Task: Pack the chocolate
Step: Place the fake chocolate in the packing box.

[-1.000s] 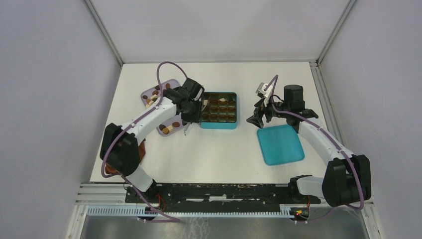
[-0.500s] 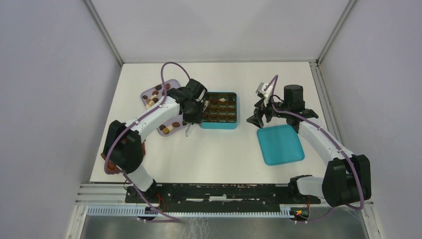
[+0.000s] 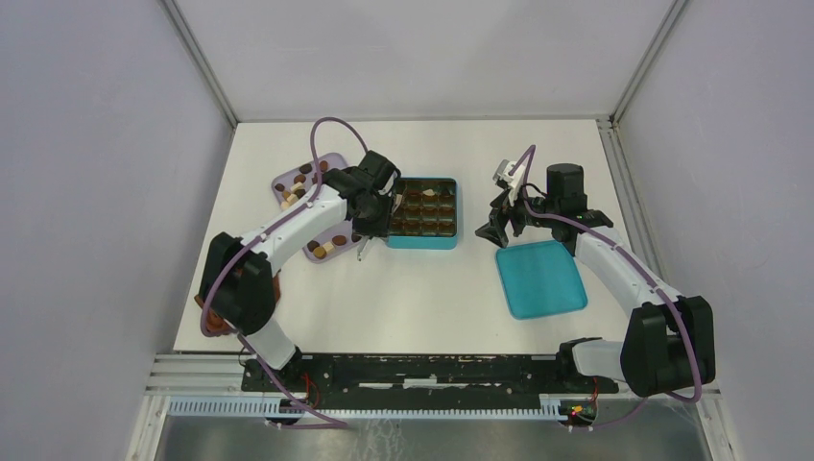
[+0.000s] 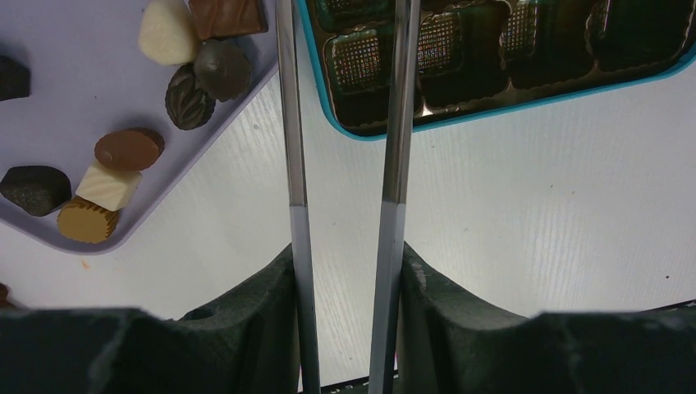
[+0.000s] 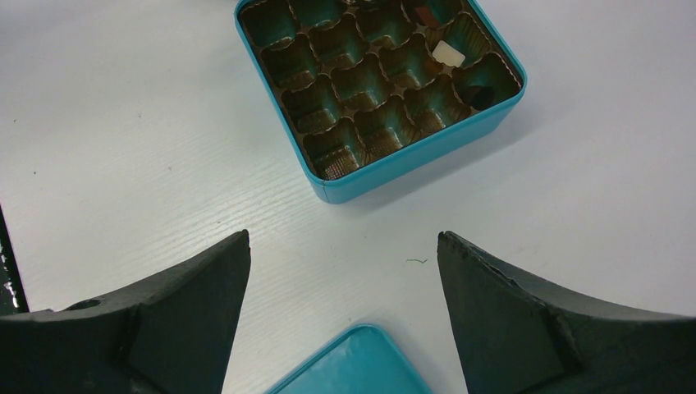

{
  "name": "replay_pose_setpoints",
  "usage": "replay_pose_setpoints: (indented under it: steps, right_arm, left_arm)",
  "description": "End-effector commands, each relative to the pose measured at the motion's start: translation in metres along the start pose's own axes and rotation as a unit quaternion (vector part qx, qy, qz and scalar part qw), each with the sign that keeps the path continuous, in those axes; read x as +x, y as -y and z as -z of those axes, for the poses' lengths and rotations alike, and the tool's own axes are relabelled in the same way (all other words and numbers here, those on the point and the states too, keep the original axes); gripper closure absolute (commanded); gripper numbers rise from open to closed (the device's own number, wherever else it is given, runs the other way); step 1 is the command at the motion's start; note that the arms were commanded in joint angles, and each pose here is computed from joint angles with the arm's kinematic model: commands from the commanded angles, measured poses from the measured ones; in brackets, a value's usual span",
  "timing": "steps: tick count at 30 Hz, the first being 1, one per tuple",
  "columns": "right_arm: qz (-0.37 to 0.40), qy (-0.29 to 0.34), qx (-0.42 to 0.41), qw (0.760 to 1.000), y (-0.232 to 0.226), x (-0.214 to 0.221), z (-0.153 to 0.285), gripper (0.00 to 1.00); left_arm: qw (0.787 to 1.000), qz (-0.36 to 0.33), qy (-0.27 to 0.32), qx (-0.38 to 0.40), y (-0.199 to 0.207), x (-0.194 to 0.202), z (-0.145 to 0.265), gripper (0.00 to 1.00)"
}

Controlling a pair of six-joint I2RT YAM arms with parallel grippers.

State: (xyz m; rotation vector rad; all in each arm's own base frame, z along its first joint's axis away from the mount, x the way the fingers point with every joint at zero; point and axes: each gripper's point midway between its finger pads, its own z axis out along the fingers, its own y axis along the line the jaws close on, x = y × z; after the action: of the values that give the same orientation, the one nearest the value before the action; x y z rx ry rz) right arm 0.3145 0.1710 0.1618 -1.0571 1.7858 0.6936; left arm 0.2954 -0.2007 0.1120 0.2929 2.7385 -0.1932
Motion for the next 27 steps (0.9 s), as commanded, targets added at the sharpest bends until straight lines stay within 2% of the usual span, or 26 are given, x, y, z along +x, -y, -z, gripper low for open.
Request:
replay_pose_setpoints:
  steps: [1, 22, 27]
  right_arm:
    - [0.026, 0.023, 0.000, 0.999, 0.006, -0.022, 0.003, 0.10]
    - [0.026, 0.022, -0.001, 0.999, 0.005, -0.022, 0.003, 0.10]
    - [0.025, 0.022, -0.001, 0.999, 0.005, -0.022, 0.003, 0.10]
  left_arm:
    - [1.000, -0.006, 0.026, 0.001, 0.004, -0.017, 0.011, 0.55]
    - [0.999, -0.008, 0.032, -0.007, 0.002, -0.021, 0.016, 0.52]
    - [0.999, -0.005, 0.043, -0.008, 0.001, -0.025, 0.023, 0.56]
